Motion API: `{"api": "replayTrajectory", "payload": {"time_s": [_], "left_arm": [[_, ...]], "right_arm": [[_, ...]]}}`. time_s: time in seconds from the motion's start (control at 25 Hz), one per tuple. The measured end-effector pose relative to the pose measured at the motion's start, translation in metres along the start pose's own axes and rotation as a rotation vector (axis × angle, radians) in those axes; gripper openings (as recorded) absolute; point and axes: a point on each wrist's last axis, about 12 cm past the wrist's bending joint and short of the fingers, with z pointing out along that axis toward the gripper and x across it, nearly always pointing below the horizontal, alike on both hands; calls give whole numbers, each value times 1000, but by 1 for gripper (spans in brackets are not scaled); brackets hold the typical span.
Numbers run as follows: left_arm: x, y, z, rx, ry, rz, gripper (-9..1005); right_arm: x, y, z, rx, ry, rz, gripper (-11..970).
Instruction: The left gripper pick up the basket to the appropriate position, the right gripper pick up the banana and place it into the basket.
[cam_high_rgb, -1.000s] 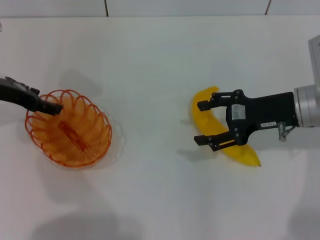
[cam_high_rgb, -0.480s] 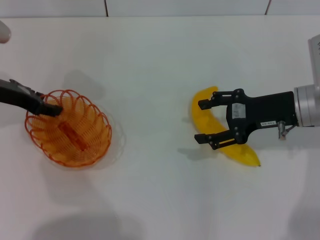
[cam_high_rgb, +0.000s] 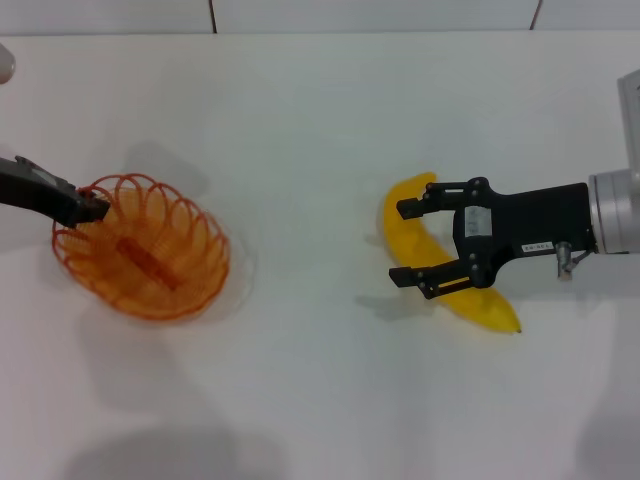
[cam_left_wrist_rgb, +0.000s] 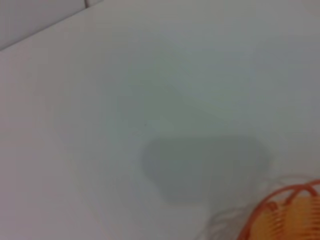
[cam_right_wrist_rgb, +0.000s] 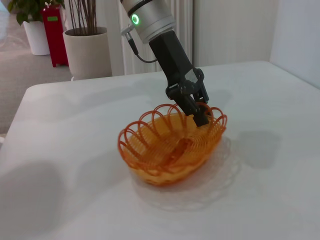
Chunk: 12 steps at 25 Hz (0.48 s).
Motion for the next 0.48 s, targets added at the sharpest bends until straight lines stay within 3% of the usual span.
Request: {"api": "replayTrajectory", "payload": {"time_s": [0.24, 0.48], "left_arm": [[-1, -1, 0, 4, 0, 5, 234], [-9, -7, -3, 71, -65, -20, 156]], "right_arm": [[0, 0, 0, 1, -1, 1, 882], [1, 1, 0, 1, 0, 3, 881]]}}
